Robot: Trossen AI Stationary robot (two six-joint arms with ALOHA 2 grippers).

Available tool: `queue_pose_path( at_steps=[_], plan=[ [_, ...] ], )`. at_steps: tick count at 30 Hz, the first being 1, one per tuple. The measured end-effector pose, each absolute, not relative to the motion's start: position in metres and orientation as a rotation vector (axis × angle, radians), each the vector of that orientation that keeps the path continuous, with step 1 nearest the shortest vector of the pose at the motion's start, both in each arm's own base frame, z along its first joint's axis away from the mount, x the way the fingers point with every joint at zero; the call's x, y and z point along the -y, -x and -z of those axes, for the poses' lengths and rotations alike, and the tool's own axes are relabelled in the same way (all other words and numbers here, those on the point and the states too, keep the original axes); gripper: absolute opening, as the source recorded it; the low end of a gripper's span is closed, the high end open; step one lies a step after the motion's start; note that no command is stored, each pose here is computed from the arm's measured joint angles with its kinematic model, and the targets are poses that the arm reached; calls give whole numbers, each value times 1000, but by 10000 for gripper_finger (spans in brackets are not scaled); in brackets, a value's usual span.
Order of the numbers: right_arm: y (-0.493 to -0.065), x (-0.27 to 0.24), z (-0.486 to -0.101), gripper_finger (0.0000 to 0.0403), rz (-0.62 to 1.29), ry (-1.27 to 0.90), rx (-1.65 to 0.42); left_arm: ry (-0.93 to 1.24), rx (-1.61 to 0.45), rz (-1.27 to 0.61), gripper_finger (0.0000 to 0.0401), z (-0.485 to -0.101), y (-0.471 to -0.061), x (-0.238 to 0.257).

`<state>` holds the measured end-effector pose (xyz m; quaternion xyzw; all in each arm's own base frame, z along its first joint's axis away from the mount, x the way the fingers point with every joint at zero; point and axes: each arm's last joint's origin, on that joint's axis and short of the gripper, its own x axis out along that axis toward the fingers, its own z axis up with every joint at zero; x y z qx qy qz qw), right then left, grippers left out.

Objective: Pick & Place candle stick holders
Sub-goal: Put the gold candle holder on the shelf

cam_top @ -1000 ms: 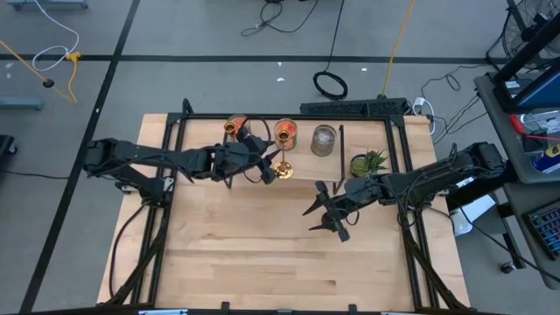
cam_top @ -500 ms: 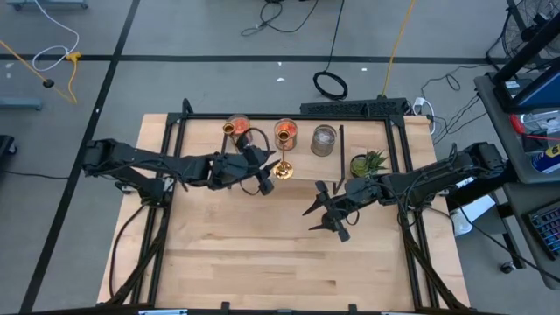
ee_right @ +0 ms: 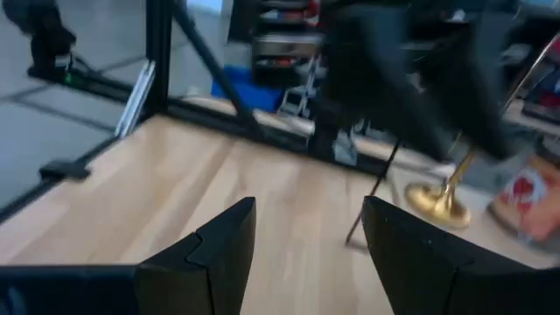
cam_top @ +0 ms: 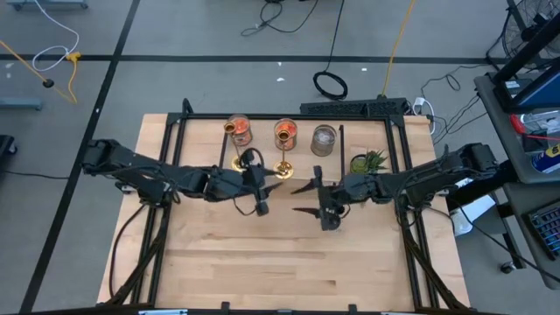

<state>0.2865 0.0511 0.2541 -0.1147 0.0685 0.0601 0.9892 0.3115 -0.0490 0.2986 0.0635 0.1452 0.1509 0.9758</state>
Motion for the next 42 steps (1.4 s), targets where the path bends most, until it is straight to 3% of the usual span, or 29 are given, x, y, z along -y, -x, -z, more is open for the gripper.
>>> queue_pose_path(
  at_steps=[4, 12, 19, 24, 42],
  plan=[
    [-301, -40, -242, 196, -80, 257, -116, -73, -277, -108, 145, -304, -306, 65],
    [-320, -7, -225, 148, 42, 211, -68, -25, -198, 60, 145, -331, -271, 104],
    [-320, 18, -227, 65, 120, 162, -63, -69, -203, -10, 145, -340, -243, 121],
    [-319, 28, -226, 29, 151, 158, -69, -108, -226, -88, 145, -337, -238, 127],
    [-318, 41, -227, 17, 194, 144, -60, -114, -235, -86, 145, -336, -237, 128]
  ],
)
